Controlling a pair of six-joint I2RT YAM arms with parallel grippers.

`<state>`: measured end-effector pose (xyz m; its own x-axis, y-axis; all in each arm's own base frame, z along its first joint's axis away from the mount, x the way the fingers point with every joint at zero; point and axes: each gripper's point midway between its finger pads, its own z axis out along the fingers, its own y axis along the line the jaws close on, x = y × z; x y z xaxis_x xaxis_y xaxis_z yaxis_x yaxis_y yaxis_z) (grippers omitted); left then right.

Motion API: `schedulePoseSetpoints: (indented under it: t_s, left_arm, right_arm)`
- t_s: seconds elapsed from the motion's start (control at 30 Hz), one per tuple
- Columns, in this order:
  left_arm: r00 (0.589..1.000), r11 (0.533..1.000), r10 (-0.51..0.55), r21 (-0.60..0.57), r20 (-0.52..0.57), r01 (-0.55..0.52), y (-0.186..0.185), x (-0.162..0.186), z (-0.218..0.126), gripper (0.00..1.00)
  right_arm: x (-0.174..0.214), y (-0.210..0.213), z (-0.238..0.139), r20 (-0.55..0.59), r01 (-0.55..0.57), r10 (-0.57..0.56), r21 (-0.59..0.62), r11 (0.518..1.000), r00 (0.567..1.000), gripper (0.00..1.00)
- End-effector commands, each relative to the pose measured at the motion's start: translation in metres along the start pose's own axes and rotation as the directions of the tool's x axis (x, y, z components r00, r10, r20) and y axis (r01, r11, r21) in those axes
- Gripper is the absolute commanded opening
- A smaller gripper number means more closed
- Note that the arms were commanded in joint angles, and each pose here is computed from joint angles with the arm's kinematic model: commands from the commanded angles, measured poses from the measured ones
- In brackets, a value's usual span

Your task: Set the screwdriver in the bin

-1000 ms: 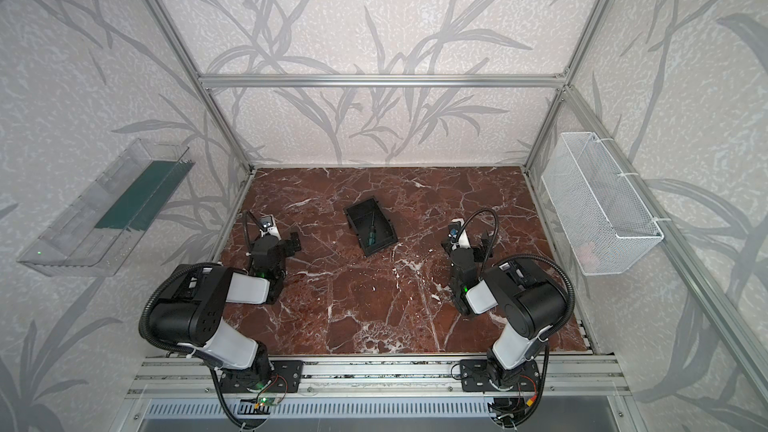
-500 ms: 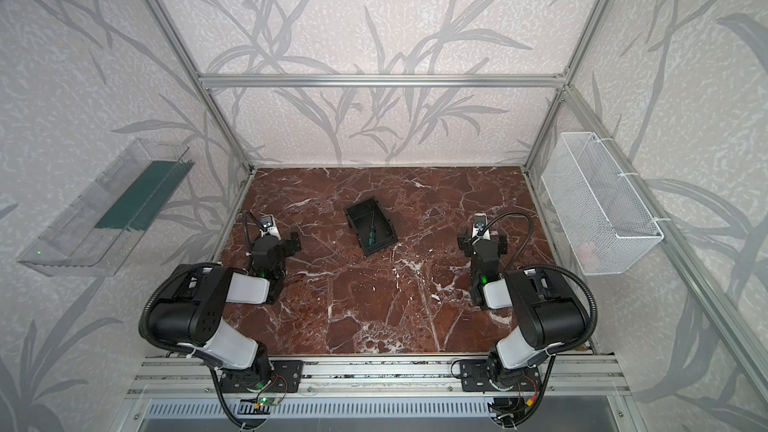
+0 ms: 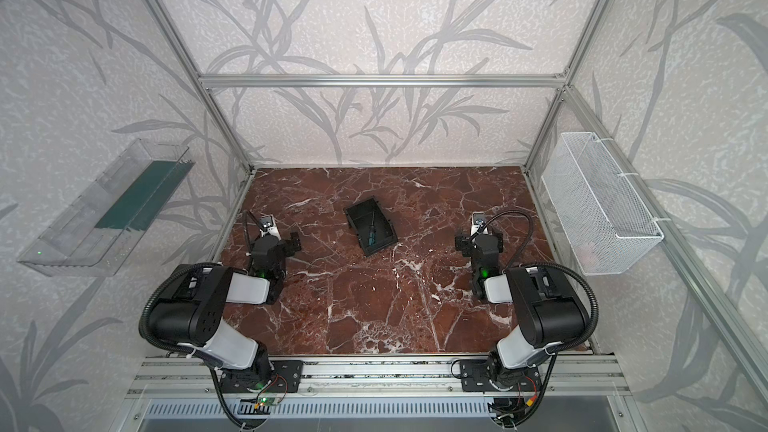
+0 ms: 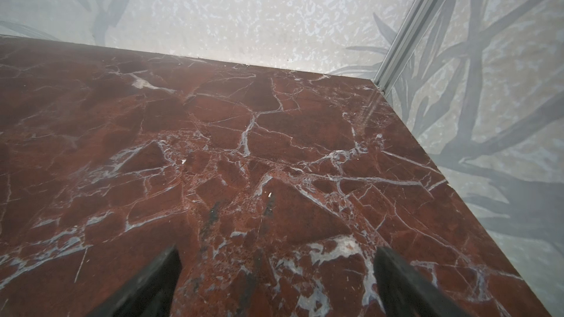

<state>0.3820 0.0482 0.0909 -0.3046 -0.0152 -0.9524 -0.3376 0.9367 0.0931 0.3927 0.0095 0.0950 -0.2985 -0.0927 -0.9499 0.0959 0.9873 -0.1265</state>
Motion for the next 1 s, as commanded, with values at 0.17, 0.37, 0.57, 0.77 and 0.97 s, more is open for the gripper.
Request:
schedulePoseSetpoints:
  t_s: [0.17,0.37,0.57,0.77,0.97]
  left_arm:
    - [0.999,1.000,0.002,0.001,0.039,-0.002,-0.0007,-0.0119,0.0008,0.99]
    - [0.999,1.000,0.003,0.003,0.038,-0.003,-0.0013,-0.0118,0.0007,0.99]
    - [0.999,1.000,0.002,0.002,0.038,-0.002,-0.0009,-0.0117,0.0007,0.99]
    - [0.999,1.000,0.002,0.001,0.039,-0.002,-0.0007,-0.0119,0.0007,0.99]
    - [0.999,1.000,0.002,0.001,0.039,-0.002,-0.0009,-0.0122,0.0009,0.99]
  right_arm:
    - [-0.0002,0.0008,0.0012,0.001,-0.010,0.010,-0.004,1.000,1.000,0.99]
    - [-0.0005,0.0008,0.0013,0.002,-0.010,0.010,-0.004,1.000,1.000,0.99]
    - [-0.0001,0.0042,0.0022,-0.003,0.001,-0.001,-0.019,1.000,1.000,0.99]
    - [-0.0006,0.0044,0.0027,-0.005,-0.002,0.002,-0.021,1.000,1.000,0.99]
    - [-0.0008,0.0043,0.0020,0.000,0.001,-0.001,-0.021,1.000,1.000,0.99]
